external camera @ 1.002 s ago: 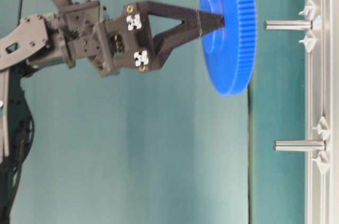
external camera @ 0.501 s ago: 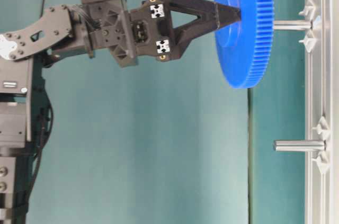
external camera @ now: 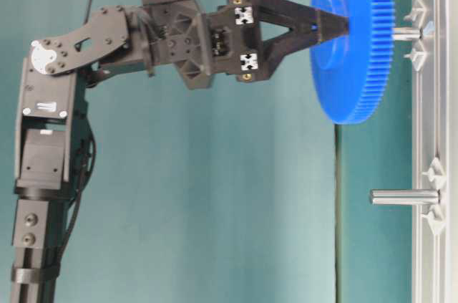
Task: Insert the large gear onto the shaft.
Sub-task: 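Align the gear's center hole above the right metal shaft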
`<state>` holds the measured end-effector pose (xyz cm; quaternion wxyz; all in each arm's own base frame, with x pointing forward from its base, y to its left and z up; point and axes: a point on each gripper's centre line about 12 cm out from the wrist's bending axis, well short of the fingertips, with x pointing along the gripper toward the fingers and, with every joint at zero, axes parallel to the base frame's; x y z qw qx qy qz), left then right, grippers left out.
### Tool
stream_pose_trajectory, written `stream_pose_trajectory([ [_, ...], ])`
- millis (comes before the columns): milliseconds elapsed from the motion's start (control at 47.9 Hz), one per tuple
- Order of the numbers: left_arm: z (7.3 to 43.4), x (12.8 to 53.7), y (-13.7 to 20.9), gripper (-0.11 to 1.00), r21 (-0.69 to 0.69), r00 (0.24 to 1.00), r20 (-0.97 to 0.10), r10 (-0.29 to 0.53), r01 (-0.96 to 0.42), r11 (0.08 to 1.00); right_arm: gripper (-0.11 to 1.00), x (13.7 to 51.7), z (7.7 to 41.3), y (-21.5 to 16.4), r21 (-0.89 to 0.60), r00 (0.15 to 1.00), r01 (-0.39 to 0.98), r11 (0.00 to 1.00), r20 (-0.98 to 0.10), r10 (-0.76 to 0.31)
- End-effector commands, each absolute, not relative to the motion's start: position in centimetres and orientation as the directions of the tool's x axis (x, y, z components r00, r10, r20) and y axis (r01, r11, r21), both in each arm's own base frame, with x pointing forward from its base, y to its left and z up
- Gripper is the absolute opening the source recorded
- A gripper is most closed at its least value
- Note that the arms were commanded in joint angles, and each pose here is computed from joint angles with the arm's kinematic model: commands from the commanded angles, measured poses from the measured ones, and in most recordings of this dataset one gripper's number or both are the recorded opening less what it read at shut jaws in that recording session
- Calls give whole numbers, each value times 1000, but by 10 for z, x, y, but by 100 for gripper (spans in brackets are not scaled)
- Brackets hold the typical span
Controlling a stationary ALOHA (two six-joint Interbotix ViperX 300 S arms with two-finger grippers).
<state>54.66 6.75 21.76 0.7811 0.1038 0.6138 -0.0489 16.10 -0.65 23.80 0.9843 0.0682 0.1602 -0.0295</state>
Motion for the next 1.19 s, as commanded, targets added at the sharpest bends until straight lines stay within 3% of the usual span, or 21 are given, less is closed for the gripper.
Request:
stream_pose_trajectory([
  [0,239,547,67,78,120,296,-954,57,201,972,2,163,242,-7,132,950,84,988,-309,-40],
  [417,216,543,66,78,105,259,-964,52,194,975,2,162,241,-7,132,949,85,988,-312,-40],
  [1169,216,536,73,78,103,254,-966,55,177,979,2,162,242,-7,134,950,85,987,-309,-40],
])
